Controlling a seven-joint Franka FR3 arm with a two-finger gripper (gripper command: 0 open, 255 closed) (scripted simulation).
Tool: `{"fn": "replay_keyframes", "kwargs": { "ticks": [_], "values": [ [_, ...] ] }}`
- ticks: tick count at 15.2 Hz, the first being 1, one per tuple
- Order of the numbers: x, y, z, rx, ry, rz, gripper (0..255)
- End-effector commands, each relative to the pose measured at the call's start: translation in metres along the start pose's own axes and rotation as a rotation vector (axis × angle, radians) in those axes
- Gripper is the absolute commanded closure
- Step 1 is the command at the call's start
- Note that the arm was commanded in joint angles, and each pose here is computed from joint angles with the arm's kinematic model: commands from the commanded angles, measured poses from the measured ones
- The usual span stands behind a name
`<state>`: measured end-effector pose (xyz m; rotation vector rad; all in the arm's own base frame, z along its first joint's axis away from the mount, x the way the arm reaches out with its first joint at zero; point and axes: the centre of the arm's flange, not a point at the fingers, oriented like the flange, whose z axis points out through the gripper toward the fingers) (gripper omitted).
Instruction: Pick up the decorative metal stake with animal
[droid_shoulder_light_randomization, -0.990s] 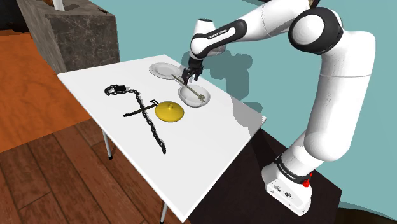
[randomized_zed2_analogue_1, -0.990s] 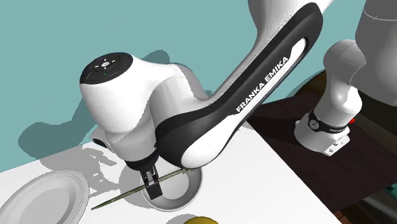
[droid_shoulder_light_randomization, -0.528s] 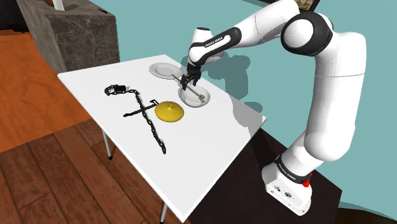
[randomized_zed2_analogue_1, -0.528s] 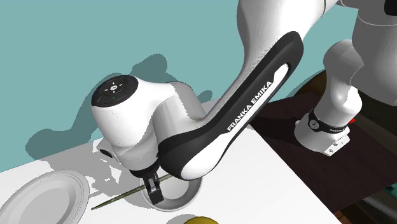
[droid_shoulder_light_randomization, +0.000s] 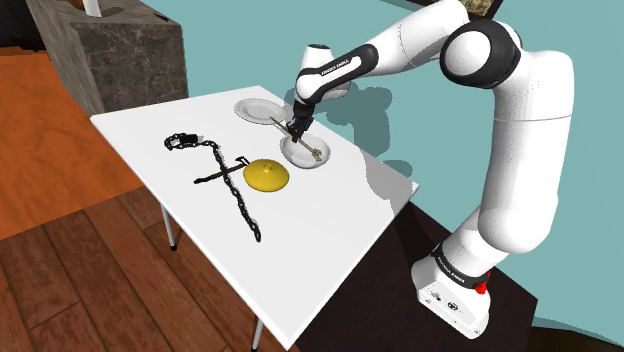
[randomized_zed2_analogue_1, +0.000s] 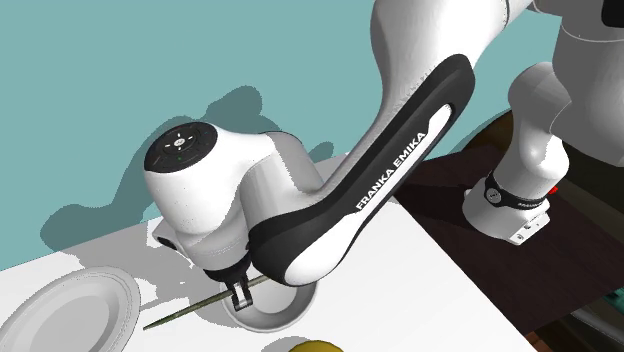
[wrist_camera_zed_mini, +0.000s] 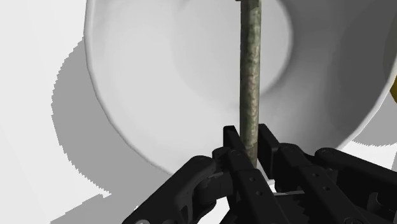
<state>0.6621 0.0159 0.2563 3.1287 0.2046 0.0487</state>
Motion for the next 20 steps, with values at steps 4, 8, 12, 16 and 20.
{"fn": "replay_keyframes", "kwargs": {
  "ticks": [4, 8, 12, 16, 20],
  "values": [
    [0.0, 0.001, -0.006, 0.0, 0.0, 0.0, 255],
    [0.001, 0.001, -0.027, 0.0, 0.0, 0.0, 255],
    [0.001, 0.001, -0.048, 0.0, 0.0, 0.0, 255],
    [0.002, 0.002, -0.069, 0.0, 0.0, 0.0, 255],
    [0.003, 0.002, -0.08, 0.0, 0.0, 0.0, 255]
  ]
}}
